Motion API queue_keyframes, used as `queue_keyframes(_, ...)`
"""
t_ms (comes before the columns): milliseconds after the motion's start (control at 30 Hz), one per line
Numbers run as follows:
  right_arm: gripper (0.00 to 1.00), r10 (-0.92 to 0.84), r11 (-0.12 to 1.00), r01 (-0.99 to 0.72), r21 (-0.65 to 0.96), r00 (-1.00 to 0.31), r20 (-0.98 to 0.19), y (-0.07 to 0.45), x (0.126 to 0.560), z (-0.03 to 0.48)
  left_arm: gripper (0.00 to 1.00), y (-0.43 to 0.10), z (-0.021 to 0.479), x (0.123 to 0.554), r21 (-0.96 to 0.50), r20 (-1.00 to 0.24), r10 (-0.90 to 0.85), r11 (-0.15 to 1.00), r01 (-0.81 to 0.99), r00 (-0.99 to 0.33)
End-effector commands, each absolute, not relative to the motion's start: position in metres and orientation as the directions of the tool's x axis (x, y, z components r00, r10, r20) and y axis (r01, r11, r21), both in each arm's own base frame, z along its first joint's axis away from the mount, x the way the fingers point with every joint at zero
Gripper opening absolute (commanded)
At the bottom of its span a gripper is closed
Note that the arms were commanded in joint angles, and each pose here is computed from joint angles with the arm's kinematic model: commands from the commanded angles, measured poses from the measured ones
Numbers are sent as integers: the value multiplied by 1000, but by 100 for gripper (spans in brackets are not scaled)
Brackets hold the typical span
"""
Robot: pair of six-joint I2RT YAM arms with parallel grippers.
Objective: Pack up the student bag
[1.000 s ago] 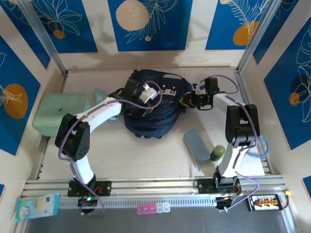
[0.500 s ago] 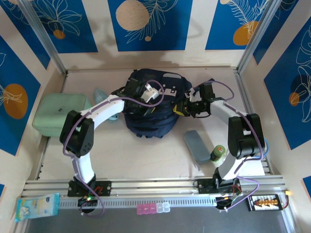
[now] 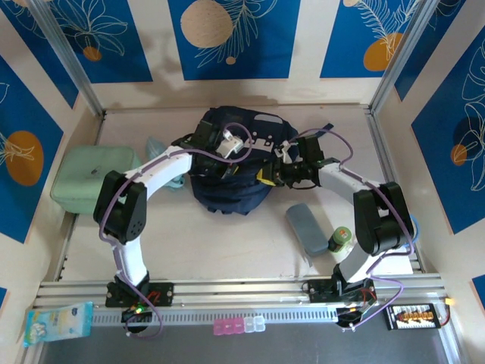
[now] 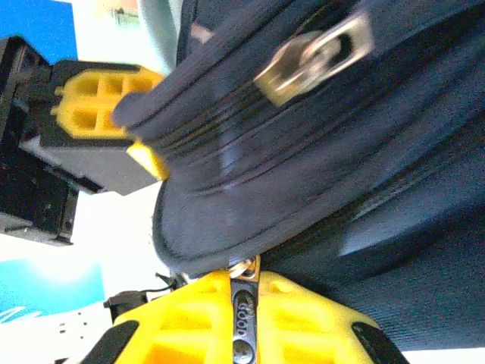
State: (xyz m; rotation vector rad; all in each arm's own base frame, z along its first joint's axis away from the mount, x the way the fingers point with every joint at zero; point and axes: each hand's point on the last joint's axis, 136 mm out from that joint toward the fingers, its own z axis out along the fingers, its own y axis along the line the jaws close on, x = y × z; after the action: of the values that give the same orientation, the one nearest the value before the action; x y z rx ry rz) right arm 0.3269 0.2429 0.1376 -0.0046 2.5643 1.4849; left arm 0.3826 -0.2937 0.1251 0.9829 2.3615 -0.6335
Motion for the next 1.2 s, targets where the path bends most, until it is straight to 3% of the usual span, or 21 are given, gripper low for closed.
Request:
queue_keyframes(0,12,23,461,-137,877,-986,-166,259,300,154,0,-316,151,404,-240,-687,437,617,749,-580)
queue_keyframes(133,16,55,537,-158,828,-974,-221,248,301,151,0,-319,154,407,-247,-697,427,611,752,-576)
queue_keyframes(267,28,92,609,-145,780,-964,-250,234,306,149,0,-321,156,407,-247,-703,425,606,756,-570)
queue_keyframes(433,41,226,612,-73,788,-938,-262,207,325,160,0,-317,157,402,-240,-706,432,601,763,-562)
queue_keyframes(700,50,421,495,165,853,-904,-69,177,363,161,0,-319,168,391,-235,-743,416,570,787,-524)
queue_keyframes(900,55,466,372,266,889,-882,69,183,389,151,0,-324,169,388,-224,-744,429,562,796,-512)
queue_keyframes(1067,56,470,318,270,909,-877,96,190,402,153,0,-324,164,384,-208,-734,451,562,800,-508)
queue_keyframes(1167,56,514,342,274,899,-855,65,182,400,154,0,-324,162,382,-196,-726,465,565,801,-506)
